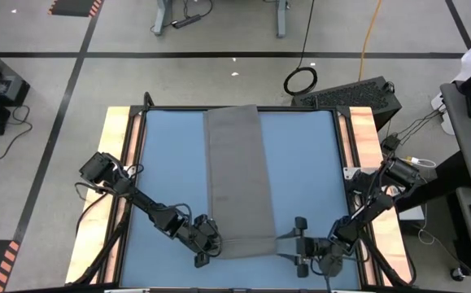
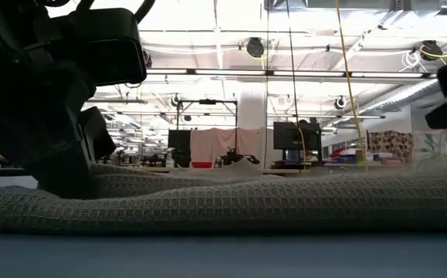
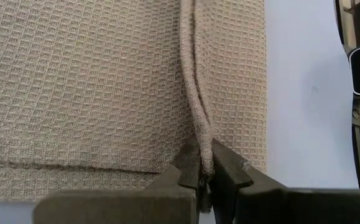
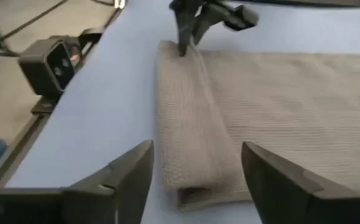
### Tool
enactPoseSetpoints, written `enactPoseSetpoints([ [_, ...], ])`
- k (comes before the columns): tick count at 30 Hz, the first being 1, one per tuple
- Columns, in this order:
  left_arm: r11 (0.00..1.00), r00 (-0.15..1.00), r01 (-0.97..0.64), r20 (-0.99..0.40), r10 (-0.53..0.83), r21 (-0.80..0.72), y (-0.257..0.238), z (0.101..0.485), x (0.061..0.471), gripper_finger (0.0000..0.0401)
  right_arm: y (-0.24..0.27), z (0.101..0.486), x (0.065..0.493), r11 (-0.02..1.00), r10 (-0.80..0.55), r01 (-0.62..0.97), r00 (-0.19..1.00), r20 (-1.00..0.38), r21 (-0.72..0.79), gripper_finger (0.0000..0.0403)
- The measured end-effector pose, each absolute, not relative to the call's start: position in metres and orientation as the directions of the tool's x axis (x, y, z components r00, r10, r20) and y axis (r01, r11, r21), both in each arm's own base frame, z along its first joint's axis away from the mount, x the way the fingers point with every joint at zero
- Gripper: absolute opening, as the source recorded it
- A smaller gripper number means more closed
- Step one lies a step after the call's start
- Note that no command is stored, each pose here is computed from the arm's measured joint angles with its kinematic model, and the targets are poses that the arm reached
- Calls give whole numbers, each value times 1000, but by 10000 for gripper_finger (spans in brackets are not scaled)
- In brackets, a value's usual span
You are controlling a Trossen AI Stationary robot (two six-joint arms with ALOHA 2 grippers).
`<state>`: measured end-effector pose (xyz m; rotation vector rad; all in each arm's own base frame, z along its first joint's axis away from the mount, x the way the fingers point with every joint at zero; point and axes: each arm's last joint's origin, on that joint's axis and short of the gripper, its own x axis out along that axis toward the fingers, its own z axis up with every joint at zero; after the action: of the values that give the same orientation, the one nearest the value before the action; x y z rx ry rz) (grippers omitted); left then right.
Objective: Roll towel
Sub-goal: Roll the gray towel
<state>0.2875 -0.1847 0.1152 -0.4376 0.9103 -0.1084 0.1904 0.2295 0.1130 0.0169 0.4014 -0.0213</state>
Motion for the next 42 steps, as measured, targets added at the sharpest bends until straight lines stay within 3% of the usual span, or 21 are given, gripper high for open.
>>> enactPoseSetpoints([
  [7, 906, 617, -91, -737, -275, -413, -185, 115, 288, 18, 242, 116, 189, 999, 35, -38, 954, -299, -7, 275],
  [15, 908, 617, -86, -737, -275, -411, -185, 115, 288, 18, 235, 83, 205, 1000, 2, 7, 941, -338, 25, 277],
  [28, 909, 626, -98, -735, -260, -405, -184, 115, 288, 22, 226, 61, 215, 983, 18, 54, 922, -387, 174, 276],
  [34, 910, 638, -105, -729, -247, -400, -184, 116, 289, 91, 225, 60, 216, 979, 12, 70, 918, -397, 193, 246],
  [42, 920, 620, -121, -752, -224, -374, -178, 138, 279, 191, 224, 57, 215, 980, -3, 88, 907, -422, 181, 167],
])
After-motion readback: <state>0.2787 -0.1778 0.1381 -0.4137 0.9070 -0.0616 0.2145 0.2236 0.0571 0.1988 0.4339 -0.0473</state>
